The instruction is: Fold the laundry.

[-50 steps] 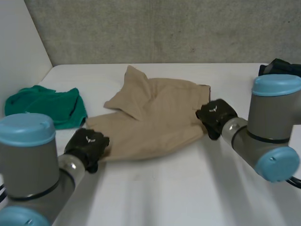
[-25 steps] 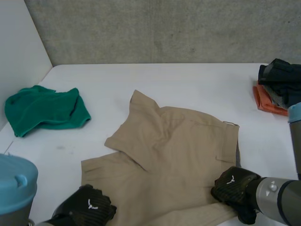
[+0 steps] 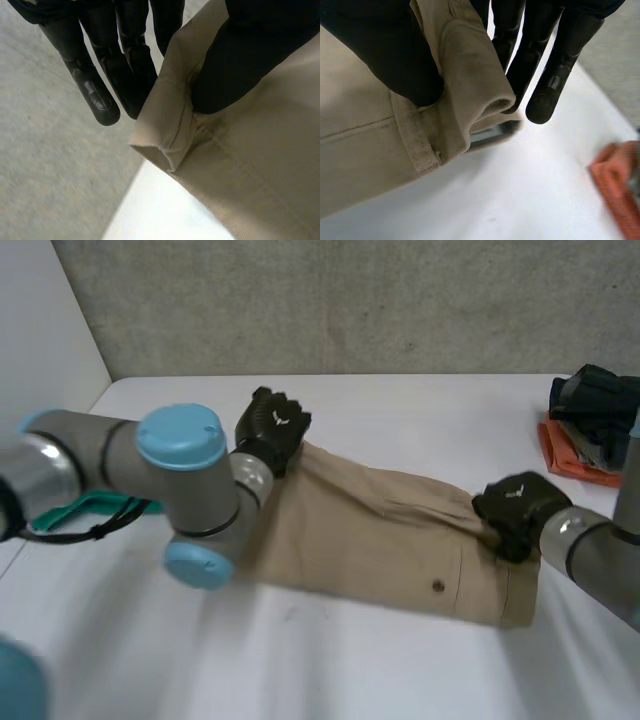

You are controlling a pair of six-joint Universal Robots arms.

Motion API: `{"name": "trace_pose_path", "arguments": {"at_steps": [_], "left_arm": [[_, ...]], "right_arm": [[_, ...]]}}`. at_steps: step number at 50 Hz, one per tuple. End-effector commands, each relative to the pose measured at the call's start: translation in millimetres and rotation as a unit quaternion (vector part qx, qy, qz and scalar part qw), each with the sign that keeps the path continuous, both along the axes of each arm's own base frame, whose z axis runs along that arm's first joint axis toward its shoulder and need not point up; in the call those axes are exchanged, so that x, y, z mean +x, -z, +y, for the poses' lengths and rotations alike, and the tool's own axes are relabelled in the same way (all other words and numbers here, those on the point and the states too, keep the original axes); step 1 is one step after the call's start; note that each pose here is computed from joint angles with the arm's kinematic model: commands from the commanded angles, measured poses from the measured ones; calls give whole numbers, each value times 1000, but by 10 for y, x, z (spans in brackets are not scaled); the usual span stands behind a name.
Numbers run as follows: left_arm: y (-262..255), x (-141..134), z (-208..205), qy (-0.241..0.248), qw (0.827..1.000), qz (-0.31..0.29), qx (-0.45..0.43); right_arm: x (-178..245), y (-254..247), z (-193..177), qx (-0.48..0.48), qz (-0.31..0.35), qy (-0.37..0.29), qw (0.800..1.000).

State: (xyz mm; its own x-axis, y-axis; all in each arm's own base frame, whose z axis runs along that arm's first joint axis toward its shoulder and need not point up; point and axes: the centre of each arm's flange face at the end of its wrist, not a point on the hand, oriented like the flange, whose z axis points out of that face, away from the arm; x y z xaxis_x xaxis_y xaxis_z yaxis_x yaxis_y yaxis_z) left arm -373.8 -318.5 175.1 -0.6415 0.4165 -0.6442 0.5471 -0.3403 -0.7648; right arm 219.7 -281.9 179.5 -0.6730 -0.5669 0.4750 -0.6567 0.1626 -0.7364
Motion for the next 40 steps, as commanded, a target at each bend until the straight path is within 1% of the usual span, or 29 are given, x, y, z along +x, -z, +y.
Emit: {"name": "trace_pose_path", "arguments": {"at_steps": [1, 4, 7, 12, 16, 22, 27, 33, 36, 40], "left_arm": [[290, -238, -299, 25, 998, 17, -53], [400, -274, -414, 20, 998, 21, -60], [488, -272, -501, 14, 998, 22, -63], [616, -193, -689, -7, 997, 24, -67], [667, -185, -708, -9, 998, 23, -66], [595, -201, -754, -11, 995, 42, -95], [463, -235, -762, -9, 990, 63, -127], [158, -205, -629, -7, 989, 71, -128], [-7, -135, -501, -5, 990, 69, -122], [-146, -30, -306, -3, 992, 63, -106]], "right_arm": [[55, 199, -443, -60, 0, 32, 998], [91, 307, -597, -75, 0, 40, 996], [216, 385, -678, -96, -4, 32, 995], [315, 496, -785, -122, -8, 23, 992], [340, 550, -860, -142, -15, 22, 990], [381, 516, -986, -192, -32, 25, 981], [377, 400, -1079, -236, -47, 42, 970], [316, 181, -970, -244, -58, 58, 966], [254, -67, -818, -239, -73, 65, 966], [153, -264, -545, -178, -91, 78, 977]]}}
